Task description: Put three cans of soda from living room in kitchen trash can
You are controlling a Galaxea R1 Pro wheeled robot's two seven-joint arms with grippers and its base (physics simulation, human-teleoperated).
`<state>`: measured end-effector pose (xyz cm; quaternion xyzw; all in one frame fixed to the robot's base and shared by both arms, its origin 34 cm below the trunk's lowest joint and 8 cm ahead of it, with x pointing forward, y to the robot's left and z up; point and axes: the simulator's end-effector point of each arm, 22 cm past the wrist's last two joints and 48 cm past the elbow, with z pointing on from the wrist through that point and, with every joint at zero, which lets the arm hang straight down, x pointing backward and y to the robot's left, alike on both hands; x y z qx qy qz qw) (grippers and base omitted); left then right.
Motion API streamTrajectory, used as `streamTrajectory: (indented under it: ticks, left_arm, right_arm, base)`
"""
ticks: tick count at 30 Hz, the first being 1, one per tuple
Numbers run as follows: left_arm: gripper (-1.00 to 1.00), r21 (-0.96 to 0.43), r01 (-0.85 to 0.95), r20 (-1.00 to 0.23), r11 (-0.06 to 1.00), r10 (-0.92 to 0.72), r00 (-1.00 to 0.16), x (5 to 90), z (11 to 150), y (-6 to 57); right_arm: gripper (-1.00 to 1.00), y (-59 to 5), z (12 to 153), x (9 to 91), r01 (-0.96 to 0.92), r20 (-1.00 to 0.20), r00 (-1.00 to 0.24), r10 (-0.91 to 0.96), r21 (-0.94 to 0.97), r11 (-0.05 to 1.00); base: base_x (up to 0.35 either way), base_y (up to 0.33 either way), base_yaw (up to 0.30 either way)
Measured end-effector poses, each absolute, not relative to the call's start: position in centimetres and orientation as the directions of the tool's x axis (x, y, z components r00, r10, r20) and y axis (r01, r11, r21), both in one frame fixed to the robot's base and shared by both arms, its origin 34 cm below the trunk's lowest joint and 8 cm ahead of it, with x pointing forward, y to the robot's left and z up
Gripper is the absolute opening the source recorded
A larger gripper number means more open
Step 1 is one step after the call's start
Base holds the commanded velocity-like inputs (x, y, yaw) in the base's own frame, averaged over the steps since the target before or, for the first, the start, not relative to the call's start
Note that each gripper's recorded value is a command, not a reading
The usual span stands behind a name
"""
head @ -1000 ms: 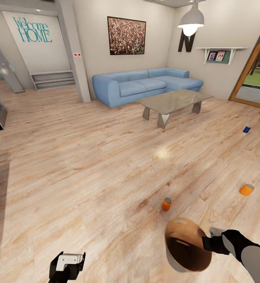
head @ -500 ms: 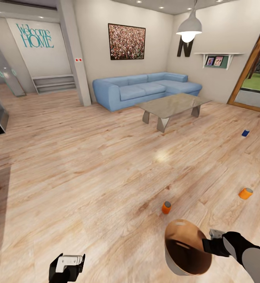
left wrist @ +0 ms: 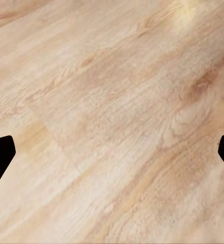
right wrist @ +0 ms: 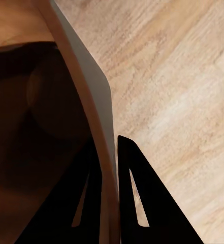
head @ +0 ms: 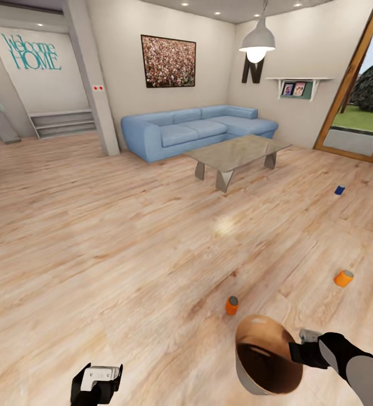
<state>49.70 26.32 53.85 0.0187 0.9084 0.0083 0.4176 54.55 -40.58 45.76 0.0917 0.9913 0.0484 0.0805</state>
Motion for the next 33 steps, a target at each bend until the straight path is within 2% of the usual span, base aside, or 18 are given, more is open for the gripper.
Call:
streamTrajectory:
  ticks: [29, 33]
  left_arm:
    - [1.00, 0.032, 0.031, -0.773, 0.999, 0.044, -0.633, 50.2, 54.7, 26.1]
    - [1.00, 0.032, 0.030, -0.775, 0.999, 0.044, -0.630, 50.3, 54.9, 26.1]
  right_arm:
    - [-1.00, -40.8, 46.8, 55.1, 0.173, -0.174, -0.966, 0.191, 0.113, 0.978]
    - [-1.00, -40.8, 47.0, 56.0, 0.156, -0.218, -0.960, 0.178, 0.111, 0.981]
  base:
    - [0.268, -0.175, -0.224]
    - [0.232, -0.168, -0.185]
